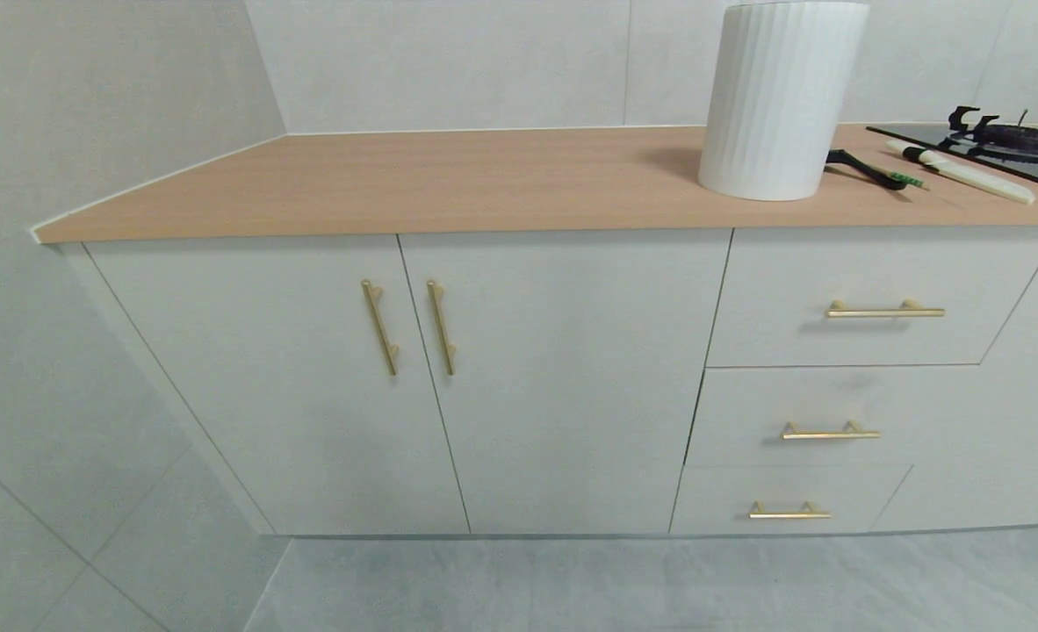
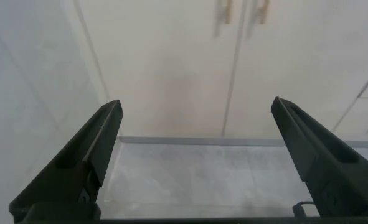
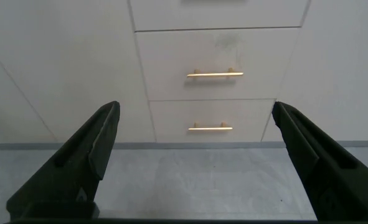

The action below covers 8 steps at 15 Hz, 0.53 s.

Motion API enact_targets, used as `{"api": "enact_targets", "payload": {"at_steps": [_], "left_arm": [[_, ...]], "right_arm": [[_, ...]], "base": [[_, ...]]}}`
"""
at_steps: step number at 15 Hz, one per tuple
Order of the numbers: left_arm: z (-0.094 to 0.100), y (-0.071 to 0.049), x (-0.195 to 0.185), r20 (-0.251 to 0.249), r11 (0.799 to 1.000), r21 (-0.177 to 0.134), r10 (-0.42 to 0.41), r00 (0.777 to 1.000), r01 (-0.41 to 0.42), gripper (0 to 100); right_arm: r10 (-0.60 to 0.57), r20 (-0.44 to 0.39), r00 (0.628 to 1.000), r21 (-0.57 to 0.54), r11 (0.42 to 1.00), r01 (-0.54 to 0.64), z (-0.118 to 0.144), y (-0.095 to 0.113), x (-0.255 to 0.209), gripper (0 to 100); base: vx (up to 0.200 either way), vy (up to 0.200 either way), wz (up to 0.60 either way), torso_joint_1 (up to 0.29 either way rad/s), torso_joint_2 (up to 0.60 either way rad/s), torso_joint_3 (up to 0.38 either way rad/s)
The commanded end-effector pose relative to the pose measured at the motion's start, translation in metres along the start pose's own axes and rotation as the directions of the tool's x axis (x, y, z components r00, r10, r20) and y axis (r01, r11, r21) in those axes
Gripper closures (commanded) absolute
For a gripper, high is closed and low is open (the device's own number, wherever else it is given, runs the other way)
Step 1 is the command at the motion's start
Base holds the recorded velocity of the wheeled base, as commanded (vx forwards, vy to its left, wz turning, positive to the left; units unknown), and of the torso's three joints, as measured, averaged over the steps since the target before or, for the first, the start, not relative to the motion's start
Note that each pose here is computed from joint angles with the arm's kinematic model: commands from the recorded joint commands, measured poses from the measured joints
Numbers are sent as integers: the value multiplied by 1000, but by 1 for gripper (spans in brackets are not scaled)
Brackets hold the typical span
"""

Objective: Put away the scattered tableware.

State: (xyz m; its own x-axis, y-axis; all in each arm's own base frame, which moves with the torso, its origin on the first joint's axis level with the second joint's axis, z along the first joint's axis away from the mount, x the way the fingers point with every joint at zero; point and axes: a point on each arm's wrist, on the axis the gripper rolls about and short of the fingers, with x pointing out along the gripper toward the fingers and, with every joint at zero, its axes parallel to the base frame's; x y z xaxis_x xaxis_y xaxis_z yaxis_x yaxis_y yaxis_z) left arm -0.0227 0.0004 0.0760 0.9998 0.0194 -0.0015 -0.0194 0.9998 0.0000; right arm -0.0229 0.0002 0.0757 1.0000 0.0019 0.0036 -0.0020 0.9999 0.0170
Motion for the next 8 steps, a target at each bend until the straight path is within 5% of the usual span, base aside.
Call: {"api": "enact_targets", "payload": {"at_steps": [1, 5, 8], "left_arm": [[0, 0, 0, 0, 1000, 0, 1, 1000, -1, 0], [0, 0, 0, 0, 1000, 0, 1, 1000, -1, 0], [0, 0, 0, 0, 1000, 0, 1, 1000, -1, 0]], "right_arm": [[0, -2, 1000, 0, 1000, 0, 0, 0, 0, 0], [0, -2, 1000, 0, 1000, 0, 0, 0, 0, 0], [0, -2, 1000, 0, 1000, 0, 0, 0, 0, 0]], "base": [[0, -200, 0, 2, 2, -2], [0, -200, 0, 5, 2, 4], [0, 0, 0, 0, 0, 0]]}}
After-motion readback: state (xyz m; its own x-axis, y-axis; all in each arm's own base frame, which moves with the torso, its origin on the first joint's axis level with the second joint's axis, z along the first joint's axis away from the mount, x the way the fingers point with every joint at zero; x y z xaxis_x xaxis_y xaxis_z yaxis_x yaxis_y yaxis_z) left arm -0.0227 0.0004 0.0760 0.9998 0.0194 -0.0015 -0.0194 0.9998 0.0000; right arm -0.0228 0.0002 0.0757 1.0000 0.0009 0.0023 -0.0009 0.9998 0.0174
